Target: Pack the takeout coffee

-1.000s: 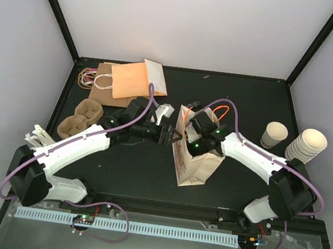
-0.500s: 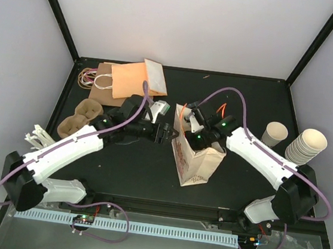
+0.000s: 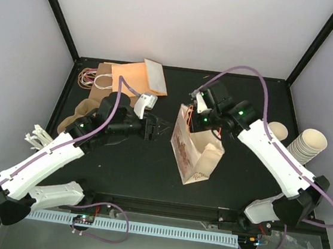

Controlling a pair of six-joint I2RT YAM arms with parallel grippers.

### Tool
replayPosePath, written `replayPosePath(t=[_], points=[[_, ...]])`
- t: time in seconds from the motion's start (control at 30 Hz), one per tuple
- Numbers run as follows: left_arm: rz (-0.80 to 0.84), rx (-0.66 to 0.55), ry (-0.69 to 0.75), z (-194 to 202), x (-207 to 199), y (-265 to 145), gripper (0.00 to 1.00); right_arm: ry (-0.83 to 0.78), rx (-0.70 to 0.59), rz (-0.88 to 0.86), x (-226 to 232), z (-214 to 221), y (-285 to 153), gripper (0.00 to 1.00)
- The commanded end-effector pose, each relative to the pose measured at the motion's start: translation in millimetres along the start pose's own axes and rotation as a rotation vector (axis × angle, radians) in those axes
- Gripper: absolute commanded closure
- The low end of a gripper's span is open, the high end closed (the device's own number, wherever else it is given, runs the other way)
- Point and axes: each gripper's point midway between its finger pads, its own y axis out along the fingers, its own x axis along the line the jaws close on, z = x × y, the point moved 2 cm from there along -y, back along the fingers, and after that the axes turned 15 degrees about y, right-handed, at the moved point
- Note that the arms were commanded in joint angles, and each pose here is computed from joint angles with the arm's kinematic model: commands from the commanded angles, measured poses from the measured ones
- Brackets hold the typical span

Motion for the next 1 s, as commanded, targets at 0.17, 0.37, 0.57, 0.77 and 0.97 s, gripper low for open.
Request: replayPosePath(t=[0.17,0.37,0.57,0.77,0.97], points=[[0.100,-0.027,-0.044,-21,-37,-2,0.27,-0.108,-0.173,-0.020,17,-23,-86,0.88],[0.088,-0.040,-0.044,-32,-45,1,0.27,-0.139,-0.240,0.007,15,-28,-112,0.75],[0.055,-0.075,-0.043,-38,-42,-6,0.27,-0.131,-0.163,0.045,9,-25,-85,0.79],[0.006,-0.074,-0.042,-32,-35,-12,0.26,-0.119,-0.142,0.046,9,-26,-65,0.79],[-0.084,-0.108,-0.033,-25,-20,-28,0.17,-0.112,-0.088,0.031,12,-26,-41,0.80]])
